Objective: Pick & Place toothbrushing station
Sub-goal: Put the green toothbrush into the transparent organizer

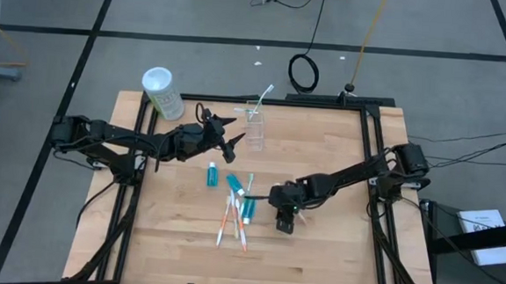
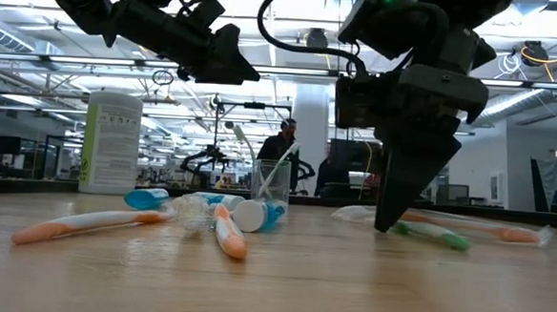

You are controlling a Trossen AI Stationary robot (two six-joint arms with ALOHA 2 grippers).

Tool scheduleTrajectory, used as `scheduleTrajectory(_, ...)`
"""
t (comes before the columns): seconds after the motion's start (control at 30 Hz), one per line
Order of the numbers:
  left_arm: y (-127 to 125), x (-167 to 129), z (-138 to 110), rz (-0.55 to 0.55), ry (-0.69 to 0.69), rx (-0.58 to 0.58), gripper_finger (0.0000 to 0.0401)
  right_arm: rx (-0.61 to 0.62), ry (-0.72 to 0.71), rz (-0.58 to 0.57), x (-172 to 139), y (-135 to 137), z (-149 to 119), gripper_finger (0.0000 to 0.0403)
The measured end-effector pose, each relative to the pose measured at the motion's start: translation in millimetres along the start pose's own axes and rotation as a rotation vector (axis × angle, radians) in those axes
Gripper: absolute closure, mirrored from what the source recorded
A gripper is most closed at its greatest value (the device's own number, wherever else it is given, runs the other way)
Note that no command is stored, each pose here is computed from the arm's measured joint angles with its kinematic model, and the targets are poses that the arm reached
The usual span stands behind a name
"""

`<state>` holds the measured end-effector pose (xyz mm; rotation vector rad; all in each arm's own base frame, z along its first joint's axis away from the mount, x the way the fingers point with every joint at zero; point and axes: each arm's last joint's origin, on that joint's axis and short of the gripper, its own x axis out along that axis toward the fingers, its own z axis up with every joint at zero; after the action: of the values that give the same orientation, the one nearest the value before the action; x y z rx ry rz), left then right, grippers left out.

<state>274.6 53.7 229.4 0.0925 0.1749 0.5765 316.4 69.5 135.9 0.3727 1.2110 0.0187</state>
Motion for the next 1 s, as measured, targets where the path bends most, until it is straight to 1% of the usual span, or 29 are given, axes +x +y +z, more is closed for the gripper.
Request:
scheduleTrajectory(0.17,0,0,0,0.001,0.000,0.000,0.0116,0.058,0.051,0.029,-7,1,-5,0.0248)
scheduleTrajectory(0.23,0,0,0,0.001,0.001,0.001,0.0116,0.102,0.059,0.028,-11,1,-6,0.0248)
scheduleTrajectory(0.33,0,0,0,0.001,0.001,0.001,0.0116,0.163,0.084,0.013,-18,0,-9,0.0248)
scheduleTrajectory(0.53,0,0,0,0.001,0.001,0.001,0.0116,0.218,0.112,-0.007,-32,3,-16,0.0248)
scheduleTrajectory(0.63,0,0,0,0.001,0.001,0.001,0.0116,0.242,0.104,-0.062,-37,4,-20,0.0248)
scheduleTrajectory(0.77,0,0,0,0.001,0.001,0.001,0.0116,0.251,0.092,-0.118,-36,4,-22,0.0248)
scheduleTrajectory(0.87,0,0,0,0.002,0.001,0.002,0.0116,0.244,0.084,-0.132,-31,5,-22,0.0248)
scheduleTrajectory(1.0,0,0,0,0.002,0.002,0.002,0.0116,0.244,0.109,-0.156,-22,5,-25,0.0248)
